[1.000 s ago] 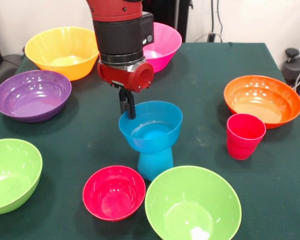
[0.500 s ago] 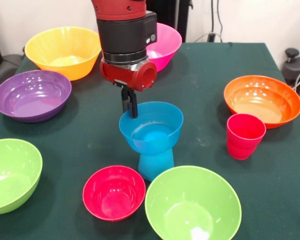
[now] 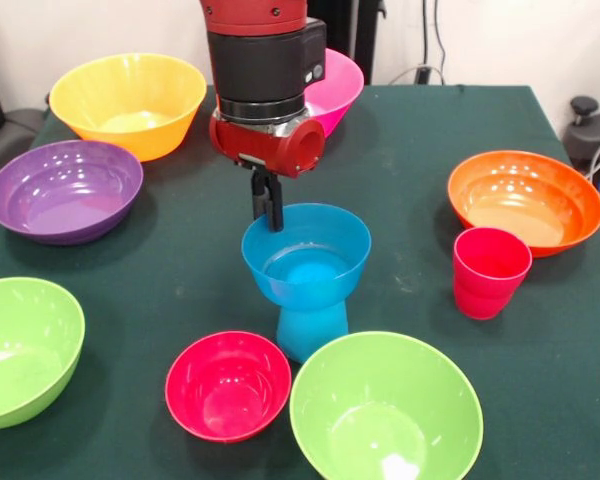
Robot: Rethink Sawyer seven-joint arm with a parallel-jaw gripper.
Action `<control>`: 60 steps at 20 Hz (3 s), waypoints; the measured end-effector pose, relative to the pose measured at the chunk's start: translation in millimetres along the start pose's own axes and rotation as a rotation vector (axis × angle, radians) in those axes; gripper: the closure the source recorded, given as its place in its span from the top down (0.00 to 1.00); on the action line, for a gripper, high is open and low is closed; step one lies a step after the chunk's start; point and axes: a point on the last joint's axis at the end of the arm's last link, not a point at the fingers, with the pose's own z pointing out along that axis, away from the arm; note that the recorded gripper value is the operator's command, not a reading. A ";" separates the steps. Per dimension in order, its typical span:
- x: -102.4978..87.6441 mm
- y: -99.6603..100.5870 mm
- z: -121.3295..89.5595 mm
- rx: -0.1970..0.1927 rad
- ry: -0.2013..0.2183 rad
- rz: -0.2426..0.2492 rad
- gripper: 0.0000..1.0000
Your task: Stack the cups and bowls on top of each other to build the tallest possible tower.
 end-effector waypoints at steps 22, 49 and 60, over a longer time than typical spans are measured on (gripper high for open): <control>-0.7 0.7 -0.4 0.000 -0.002 -0.001 0.00; -1.5 18.4 0.2 0.005 -0.030 -0.034 0.00; -8.9 16.7 2.7 0.010 -0.043 -0.029 0.00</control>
